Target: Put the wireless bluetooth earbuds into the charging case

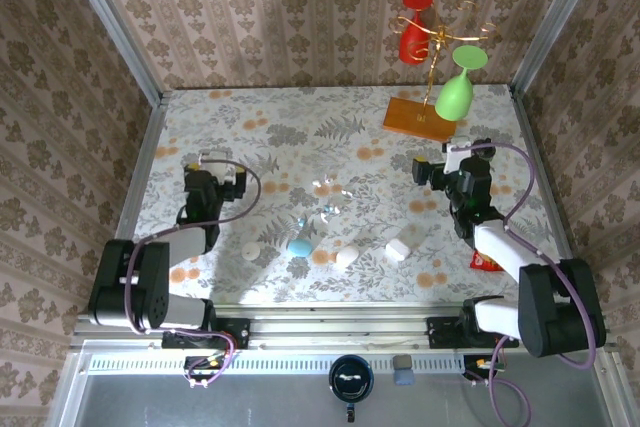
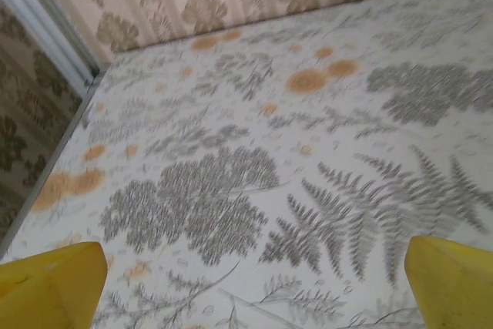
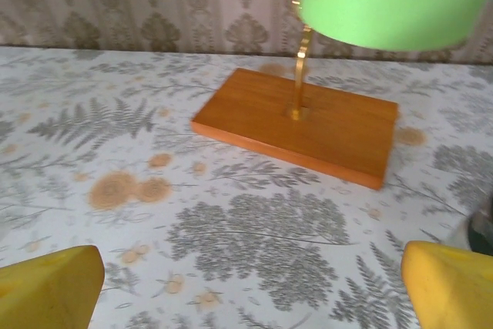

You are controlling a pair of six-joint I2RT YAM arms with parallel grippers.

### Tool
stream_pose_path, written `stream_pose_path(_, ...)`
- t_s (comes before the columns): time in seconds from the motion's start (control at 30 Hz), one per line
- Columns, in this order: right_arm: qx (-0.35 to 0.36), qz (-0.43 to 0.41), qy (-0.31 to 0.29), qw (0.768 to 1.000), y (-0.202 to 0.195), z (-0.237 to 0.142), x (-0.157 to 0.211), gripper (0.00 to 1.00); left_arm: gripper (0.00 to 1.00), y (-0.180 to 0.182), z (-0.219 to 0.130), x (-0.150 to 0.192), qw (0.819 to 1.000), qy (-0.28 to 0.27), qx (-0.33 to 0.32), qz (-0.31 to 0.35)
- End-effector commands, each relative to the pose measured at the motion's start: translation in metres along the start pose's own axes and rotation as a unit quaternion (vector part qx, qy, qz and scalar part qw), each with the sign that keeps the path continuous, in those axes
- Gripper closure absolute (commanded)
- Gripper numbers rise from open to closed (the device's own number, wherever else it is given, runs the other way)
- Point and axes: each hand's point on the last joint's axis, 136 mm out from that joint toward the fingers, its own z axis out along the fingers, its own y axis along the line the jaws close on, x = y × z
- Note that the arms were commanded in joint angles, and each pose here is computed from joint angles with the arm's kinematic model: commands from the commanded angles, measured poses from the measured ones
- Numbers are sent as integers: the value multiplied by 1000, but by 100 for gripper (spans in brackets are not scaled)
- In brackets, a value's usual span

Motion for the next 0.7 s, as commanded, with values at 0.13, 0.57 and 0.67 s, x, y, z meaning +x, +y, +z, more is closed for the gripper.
stream_pose_path(0.13, -197, -104, 48, 974, 108, -20, 8, 0, 0, -29, -29, -25, 997, 51, 54, -13)
stream_pose_path(0.57, -474, -283, 104, 827, 296, -89, 81, 2, 0, -29, -89, -9, 987, 120, 61, -86)
stream_pose_path(0.67, -503, -297, 104, 805, 318, -93, 98, 2, 0, -26, -94, -4, 987, 123, 56, -86)
